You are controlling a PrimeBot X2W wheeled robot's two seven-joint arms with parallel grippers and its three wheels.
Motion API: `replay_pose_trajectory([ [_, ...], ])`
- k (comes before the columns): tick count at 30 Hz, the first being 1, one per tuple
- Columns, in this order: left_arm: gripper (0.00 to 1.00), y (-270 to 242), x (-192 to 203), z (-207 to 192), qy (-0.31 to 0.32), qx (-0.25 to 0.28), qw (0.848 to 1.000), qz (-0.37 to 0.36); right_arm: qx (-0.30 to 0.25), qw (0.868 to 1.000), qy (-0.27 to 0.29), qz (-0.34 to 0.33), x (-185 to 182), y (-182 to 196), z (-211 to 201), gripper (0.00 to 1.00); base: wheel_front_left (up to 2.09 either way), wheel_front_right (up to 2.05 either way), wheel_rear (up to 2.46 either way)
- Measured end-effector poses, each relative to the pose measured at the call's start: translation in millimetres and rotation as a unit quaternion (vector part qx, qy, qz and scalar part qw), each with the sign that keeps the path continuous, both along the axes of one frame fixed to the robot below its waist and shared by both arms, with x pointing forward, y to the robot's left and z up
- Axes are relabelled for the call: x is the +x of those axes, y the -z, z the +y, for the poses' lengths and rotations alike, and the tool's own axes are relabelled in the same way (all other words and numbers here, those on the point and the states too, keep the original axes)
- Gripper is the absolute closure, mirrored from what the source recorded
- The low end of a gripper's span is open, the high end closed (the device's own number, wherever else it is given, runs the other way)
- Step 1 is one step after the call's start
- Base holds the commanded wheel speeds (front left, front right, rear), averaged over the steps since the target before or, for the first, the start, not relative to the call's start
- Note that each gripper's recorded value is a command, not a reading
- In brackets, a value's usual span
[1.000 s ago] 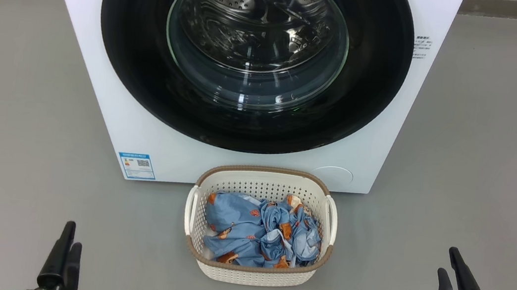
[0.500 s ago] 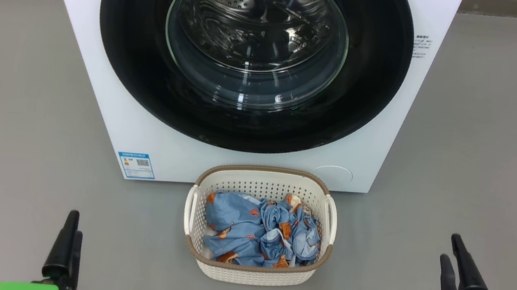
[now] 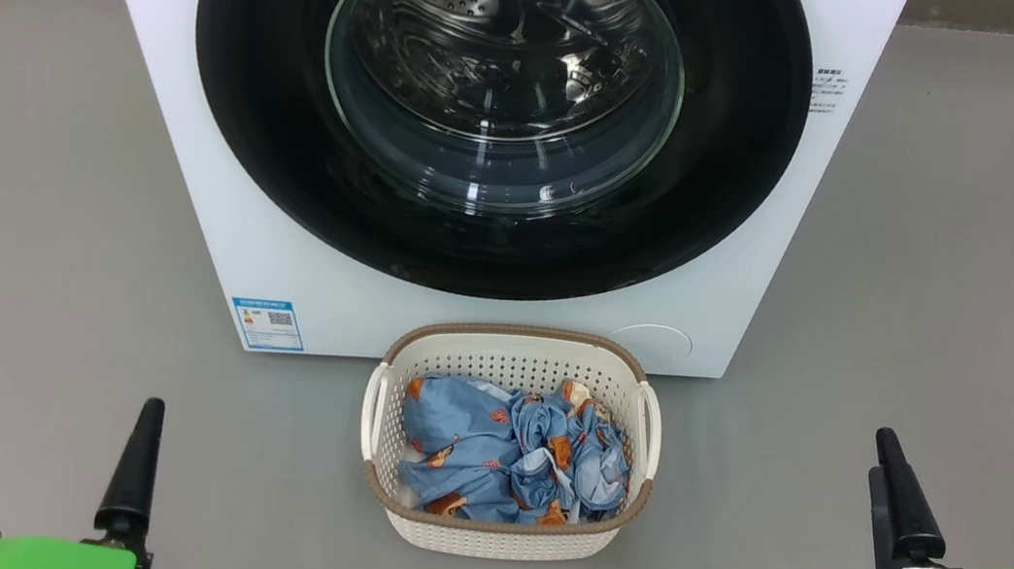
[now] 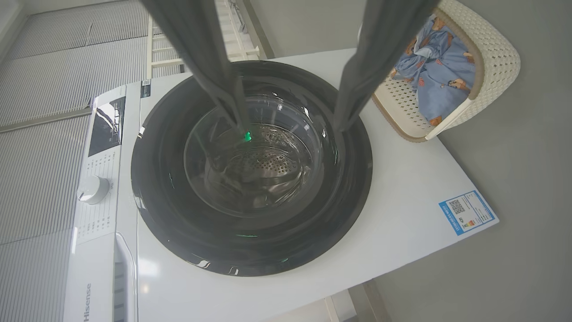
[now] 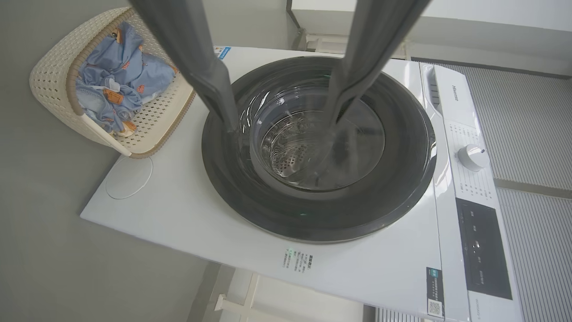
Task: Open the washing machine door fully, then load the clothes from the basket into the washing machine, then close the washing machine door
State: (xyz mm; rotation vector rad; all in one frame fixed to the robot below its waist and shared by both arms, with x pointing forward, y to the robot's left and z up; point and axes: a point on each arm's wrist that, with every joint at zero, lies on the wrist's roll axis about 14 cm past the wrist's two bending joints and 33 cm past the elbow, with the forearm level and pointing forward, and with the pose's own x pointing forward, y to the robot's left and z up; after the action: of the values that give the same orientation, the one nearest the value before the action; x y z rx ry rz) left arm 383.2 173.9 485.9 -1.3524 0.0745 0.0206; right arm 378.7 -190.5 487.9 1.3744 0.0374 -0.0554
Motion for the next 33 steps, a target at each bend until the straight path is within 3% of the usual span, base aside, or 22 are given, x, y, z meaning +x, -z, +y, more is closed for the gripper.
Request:
replay_pose_trajectory([
  [14, 0.0, -6, 5, -2, 0.01, 0.13, 0.991, -0.011, -0.129, 0.991, -0.015, -0.013, 4, -8, 3, 0.0, 0.0, 0.0, 0.0],
  [23, 0.0, -7, 5, -4, 0.015, 0.202, 0.979, -0.017, -0.244, 0.969, -0.026, -0.023, 6, -13, 5, 0.0, 0.0, 0.0, 0.0],
  [33, 0.0, -10, 8, -11, 0.024, 0.272, 0.961, -0.028, -0.309, 0.95, -0.03, -0.031, 7, -15, 7, 0.0, 0.0, 0.0, 0.0],
])
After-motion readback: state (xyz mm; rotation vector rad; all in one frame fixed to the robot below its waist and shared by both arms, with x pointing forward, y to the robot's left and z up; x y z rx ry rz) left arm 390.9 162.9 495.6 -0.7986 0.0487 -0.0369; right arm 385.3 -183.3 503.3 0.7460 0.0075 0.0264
